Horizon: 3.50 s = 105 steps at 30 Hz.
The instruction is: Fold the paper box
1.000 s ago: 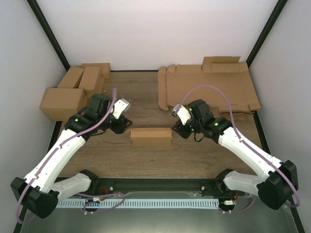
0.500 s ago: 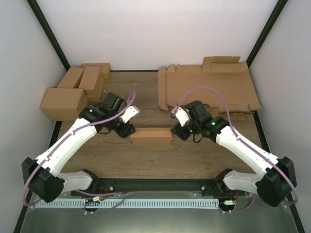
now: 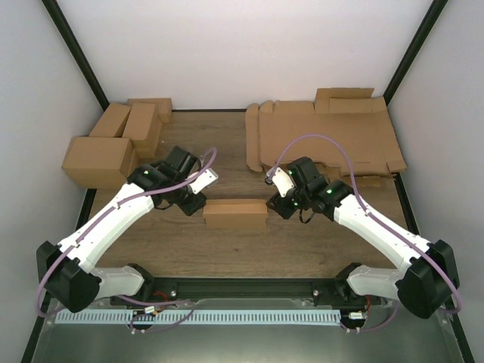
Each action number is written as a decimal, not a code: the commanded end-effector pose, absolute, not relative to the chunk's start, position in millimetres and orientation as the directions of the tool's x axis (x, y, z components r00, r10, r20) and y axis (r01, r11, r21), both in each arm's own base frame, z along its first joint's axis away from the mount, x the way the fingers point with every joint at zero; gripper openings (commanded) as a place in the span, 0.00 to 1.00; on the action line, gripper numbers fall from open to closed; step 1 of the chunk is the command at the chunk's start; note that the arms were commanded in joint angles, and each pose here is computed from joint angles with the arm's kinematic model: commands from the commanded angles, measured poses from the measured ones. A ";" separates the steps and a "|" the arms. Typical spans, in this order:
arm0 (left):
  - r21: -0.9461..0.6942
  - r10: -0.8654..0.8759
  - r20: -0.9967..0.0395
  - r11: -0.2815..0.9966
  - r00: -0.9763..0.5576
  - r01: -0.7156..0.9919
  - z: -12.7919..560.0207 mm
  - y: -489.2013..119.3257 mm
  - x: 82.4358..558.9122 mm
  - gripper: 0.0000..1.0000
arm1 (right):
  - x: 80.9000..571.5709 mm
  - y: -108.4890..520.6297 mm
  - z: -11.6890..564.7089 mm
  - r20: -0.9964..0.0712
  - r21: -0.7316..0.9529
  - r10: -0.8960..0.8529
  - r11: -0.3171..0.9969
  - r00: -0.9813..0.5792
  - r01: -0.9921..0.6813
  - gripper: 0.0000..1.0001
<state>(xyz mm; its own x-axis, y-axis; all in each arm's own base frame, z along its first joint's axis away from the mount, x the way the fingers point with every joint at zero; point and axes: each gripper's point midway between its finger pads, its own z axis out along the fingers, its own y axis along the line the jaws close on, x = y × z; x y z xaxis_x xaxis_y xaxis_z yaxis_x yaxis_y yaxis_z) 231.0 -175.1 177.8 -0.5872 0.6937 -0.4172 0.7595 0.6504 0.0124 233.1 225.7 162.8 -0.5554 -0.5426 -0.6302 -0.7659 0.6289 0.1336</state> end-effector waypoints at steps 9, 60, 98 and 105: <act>-0.051 0.694 -0.403 0.634 -0.597 0.772 167.0 -192.2 234.3 0.04 | 233.9 234.5 174.2 -0.629 0.172 -0.511 0.644 -0.586 -0.746 0.16; 0.013 0.415 -0.653 0.843 -0.633 0.538 205.5 -174.0 290.0 0.53 | 254.0 229.4 187.4 -0.651 0.217 -0.341 0.773 -0.678 -0.596 0.03; 0.015 0.610 -0.664 0.590 -0.433 0.808 179.6 -189.2 311.3 0.66 | 216.3 238.4 178.0 -0.629 0.168 -0.590 0.533 -0.506 -0.830 0.02; 0.058 0.604 -0.689 0.597 -0.401 0.800 182.4 -183.9 313.7 0.70 | 216.5 237.2 177.8 -0.631 0.166 -0.584 0.541 -0.511 -0.824 0.02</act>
<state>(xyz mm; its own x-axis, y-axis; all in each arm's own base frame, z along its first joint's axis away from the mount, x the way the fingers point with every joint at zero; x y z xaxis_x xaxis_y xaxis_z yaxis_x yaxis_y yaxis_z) 307.3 -185.0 171.1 -0.4647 0.6058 -0.6458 0.7949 0.6068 -0.0029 217.9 234.8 171.7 -0.5295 -0.5906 -0.6090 -0.8157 0.5516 0.1743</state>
